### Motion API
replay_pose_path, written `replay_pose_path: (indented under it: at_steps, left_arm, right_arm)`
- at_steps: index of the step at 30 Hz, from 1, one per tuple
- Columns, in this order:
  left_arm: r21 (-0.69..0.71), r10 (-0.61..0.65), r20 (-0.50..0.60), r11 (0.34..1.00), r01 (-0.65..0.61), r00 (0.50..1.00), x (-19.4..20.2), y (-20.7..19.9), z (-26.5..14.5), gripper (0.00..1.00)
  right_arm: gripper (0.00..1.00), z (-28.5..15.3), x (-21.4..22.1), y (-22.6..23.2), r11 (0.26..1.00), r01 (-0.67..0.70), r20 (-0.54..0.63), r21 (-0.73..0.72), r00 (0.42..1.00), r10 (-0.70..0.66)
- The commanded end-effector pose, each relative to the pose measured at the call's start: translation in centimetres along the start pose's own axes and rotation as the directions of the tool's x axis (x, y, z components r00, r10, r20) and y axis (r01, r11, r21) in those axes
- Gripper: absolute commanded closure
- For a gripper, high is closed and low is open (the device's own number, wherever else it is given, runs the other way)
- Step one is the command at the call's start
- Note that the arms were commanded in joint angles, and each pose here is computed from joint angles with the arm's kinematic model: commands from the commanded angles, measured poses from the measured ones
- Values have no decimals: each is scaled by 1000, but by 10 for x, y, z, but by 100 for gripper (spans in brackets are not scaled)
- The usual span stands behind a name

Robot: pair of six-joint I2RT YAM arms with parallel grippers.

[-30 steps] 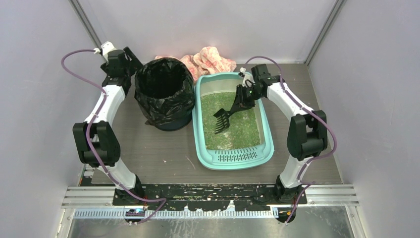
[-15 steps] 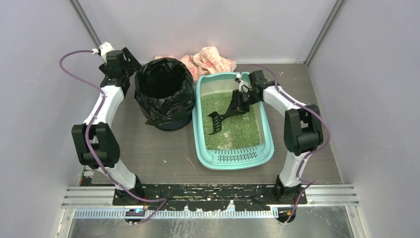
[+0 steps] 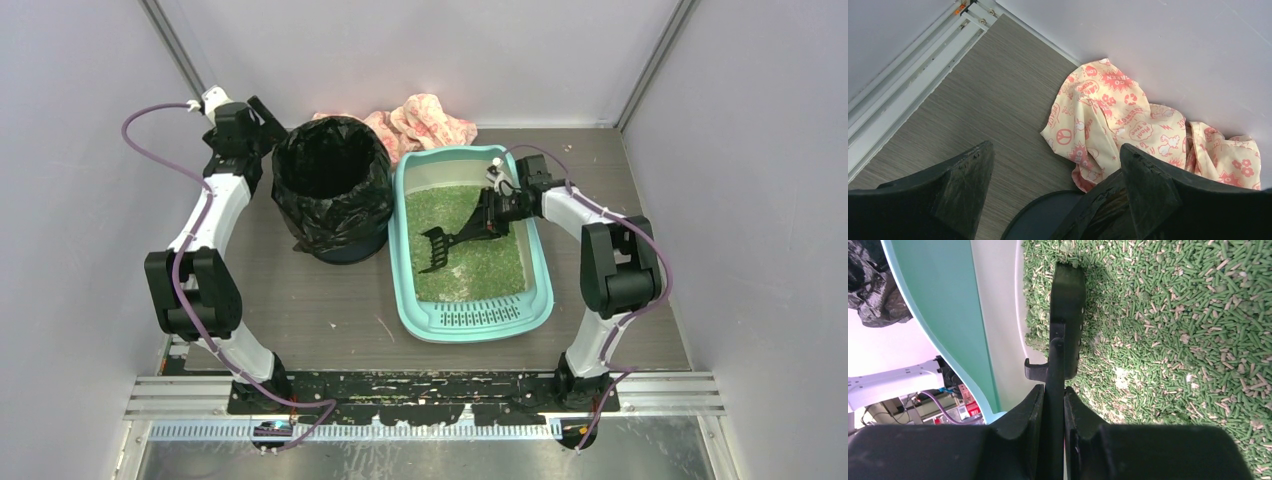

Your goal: Clean the litter box

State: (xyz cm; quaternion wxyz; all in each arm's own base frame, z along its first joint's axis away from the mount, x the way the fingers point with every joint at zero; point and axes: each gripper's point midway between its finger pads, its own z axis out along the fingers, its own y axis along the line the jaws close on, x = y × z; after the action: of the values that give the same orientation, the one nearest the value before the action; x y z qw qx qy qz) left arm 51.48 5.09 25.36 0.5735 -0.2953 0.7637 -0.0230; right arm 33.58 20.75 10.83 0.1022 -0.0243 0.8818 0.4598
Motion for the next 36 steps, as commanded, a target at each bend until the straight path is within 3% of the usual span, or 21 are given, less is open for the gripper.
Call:
replay_pose_path:
  at_steps: [1, 36]
  left_arm:
    - [58, -51, 66, 997, 47, 997, -24, -13, -11, 5]
    - [81, -69, 61, 995, 64, 996, -22, -19, -6, 6]
  right_arm:
    - [99, -24, -19, 32, 994, 56, 87, -92, 995, -48]
    - [99, -54, -45, 59, 989, 125, 149, -74, 982, -113]
